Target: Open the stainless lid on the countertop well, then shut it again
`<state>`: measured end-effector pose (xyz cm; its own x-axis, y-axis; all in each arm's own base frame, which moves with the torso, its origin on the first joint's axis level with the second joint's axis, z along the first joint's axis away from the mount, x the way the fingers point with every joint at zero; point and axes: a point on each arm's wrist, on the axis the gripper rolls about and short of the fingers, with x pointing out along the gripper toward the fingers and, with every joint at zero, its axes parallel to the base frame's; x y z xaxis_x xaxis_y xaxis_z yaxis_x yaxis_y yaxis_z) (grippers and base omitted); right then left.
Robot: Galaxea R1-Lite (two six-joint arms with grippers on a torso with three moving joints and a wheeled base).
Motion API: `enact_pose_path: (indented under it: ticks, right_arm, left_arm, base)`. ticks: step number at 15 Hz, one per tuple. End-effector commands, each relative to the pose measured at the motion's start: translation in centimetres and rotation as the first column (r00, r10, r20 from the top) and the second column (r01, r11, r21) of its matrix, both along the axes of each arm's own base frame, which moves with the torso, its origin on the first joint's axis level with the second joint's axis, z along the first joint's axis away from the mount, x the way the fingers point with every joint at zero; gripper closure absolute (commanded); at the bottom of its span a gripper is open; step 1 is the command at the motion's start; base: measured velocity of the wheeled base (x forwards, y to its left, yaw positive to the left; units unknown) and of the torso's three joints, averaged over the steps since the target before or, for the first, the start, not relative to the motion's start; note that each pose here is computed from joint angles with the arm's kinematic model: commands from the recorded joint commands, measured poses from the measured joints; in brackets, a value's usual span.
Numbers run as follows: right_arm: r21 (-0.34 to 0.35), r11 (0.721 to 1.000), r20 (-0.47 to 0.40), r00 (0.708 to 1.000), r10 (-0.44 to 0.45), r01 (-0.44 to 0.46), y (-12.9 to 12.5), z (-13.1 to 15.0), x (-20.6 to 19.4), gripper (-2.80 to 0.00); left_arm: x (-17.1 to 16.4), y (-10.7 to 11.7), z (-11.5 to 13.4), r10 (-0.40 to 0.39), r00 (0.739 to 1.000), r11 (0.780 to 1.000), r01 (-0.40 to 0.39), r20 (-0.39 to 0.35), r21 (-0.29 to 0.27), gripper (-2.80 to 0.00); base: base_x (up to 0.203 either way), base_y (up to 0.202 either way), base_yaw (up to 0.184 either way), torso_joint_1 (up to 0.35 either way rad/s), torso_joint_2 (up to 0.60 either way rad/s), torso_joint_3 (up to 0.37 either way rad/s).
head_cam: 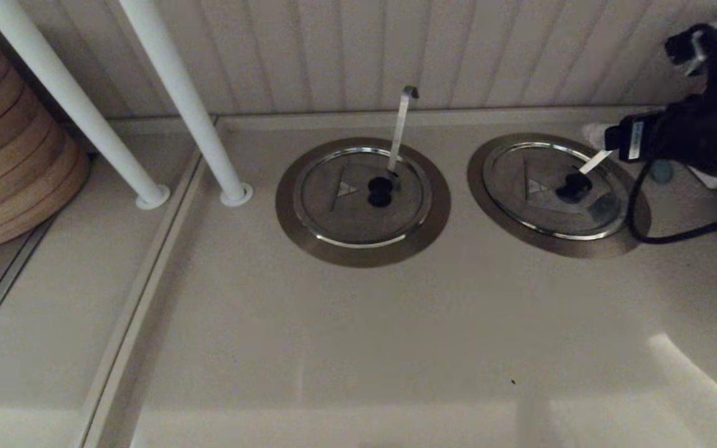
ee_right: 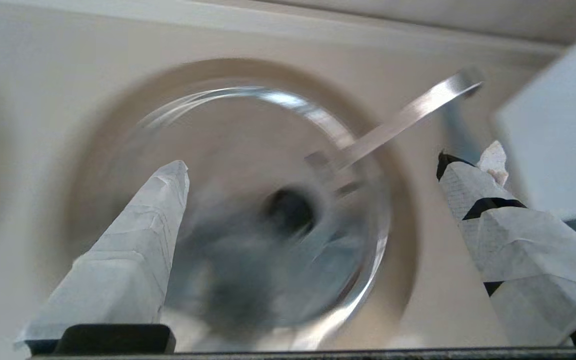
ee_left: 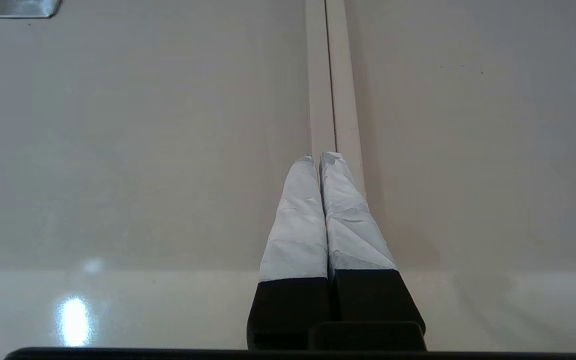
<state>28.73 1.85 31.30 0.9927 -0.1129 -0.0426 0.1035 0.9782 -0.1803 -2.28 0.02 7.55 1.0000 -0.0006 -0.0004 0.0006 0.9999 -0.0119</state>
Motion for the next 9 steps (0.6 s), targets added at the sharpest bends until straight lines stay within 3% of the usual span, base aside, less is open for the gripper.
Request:
enact_pose_path:
  ticks: [1,2,3,7,9]
  right_arm:
    - [0.036,0.994,0.007,0.995,0.102,-0.102,-0.3,3.7,-8.1,-2.32]
    - [0.046,0.991,0.016,0.992,0.123,-0.123,-0.4,4.4,-10.4,0.00]
    - [0.055,0.989,0.022,0.991,0.133,-0.134,-0.6,4.8,-12.4,0.00]
    - [0.079,0.988,-0.172,0.975,0.143,-0.131,-1.0,3.3,-16.9,0.00]
    - [0.103,0.987,-0.240,0.960,0.144,-0.122,-1.2,1.2,-19.6,0.00]
  left_arm:
    - [0.0,0.0,0.0,-0.001,1.000,1.000,0.001,-0.001,0.000,0.00]
    - [0.0,0.0,0.0,0.000,1.000,1.000,0.000,-0.001,0.000,0.00]
    - [0.0,0.0,0.0,-0.001,1.000,1.000,0.001,-0.001,0.000,0.00]
    - [0.0,0.0,0.0,-0.001,1.000,1.000,0.001,-0.001,0.000,0.00]
    - [0.0,0.0,0.0,-0.001,1.000,1.000,0.001,-0.001,0.000,0.00]
  base:
    - [0.000,0.000,0.000,0.000,0.00,0.000]
    - [0.000,0.000,0.000,0.000,0.00,0.000]
    - [0.000,0.000,0.000,0.000,0.00,0.000]
    - [0.000,0.000,0.000,0.000,0.00,0.000]
    - [0.000,0.000,0.000,0.000,0.00,0.000]
